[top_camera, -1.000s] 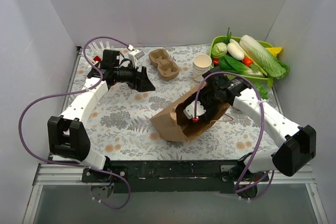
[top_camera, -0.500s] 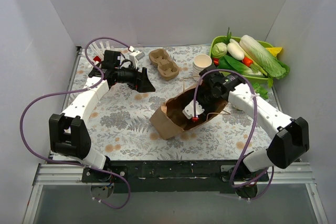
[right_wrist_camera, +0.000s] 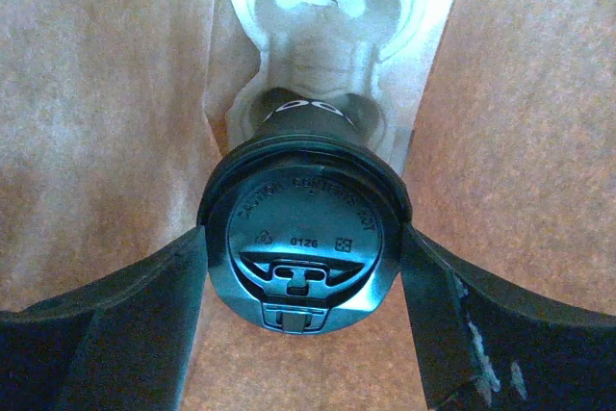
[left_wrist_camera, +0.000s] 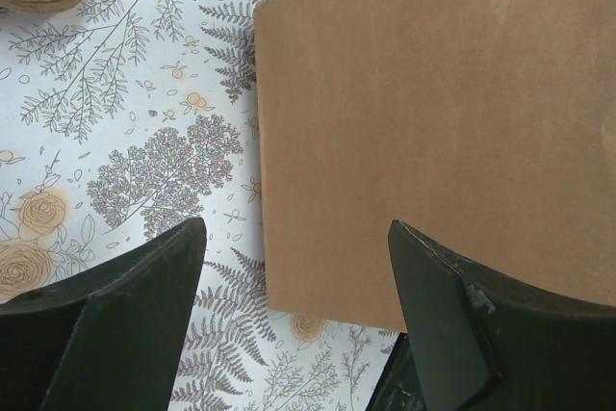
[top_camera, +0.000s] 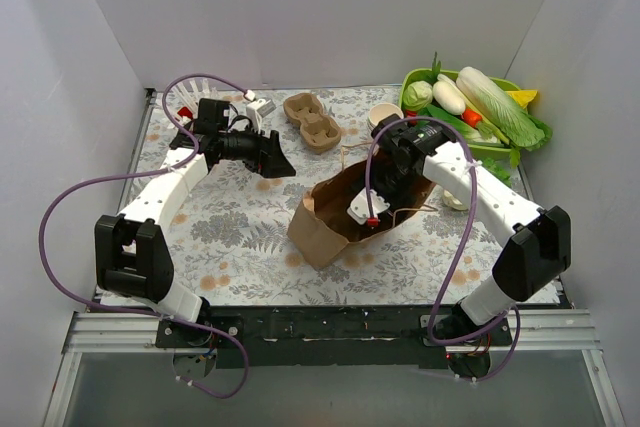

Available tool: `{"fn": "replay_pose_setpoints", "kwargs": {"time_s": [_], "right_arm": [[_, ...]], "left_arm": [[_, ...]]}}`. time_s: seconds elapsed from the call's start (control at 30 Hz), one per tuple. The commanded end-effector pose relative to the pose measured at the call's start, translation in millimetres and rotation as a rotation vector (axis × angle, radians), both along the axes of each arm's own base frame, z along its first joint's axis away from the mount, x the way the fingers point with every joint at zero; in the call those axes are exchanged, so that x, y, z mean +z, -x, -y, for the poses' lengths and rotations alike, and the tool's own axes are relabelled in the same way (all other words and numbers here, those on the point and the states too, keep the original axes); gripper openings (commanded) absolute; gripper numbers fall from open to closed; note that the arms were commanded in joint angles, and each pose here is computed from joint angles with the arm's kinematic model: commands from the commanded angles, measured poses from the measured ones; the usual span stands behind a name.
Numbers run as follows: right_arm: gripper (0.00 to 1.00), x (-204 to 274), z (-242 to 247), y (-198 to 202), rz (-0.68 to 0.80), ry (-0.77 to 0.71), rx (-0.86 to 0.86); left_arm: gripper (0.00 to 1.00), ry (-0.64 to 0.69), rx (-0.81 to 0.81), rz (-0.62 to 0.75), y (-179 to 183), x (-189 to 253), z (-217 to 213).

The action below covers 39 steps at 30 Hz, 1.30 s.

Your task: Pack the takeout coffee

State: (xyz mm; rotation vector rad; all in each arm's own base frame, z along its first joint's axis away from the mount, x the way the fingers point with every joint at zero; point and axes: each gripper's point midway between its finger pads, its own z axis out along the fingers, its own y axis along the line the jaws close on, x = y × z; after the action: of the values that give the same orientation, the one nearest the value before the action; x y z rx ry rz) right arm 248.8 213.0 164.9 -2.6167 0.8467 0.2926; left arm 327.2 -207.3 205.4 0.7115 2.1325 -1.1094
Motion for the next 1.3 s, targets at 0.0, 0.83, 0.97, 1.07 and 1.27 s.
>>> {"fn": "replay_pose_setpoints", "kwargs": {"time_s": [0.0, 0.83, 0.97, 1.07, 1.27], "right_arm": [[0.01, 3.8, 11.5, 20.6, -0.030, 0.063, 0.047], [0.39, 0.2, -1.9, 16.6, -0.074, 0.080, -0.027], [0.55, 10.8, -1.9, 17.4, -0.073, 0.047, -0.068], [0.73, 20.9, -5.2, 14.0, -0.058, 0.013, -0.101], [0.93, 38.0, -8.3, 6.7, -0.008, -0.038, -0.144]], "left_arm": [[0.76, 0.019, -0.026, 0.039, -0.2, 3.1, -1.8], [0.77, -0.003, 0.009, 0.066, 18.9, 15.8, -12.6], [0.77, -0.003, 0.011, 0.080, 20.3, 20.1, -13.3], [0.77, -0.002, 0.008, 0.089, 21.8, 22.4, -13.5], [0.78, 0.001, 0.005, 0.126, 18.4, 31.7, -13.1]]}}
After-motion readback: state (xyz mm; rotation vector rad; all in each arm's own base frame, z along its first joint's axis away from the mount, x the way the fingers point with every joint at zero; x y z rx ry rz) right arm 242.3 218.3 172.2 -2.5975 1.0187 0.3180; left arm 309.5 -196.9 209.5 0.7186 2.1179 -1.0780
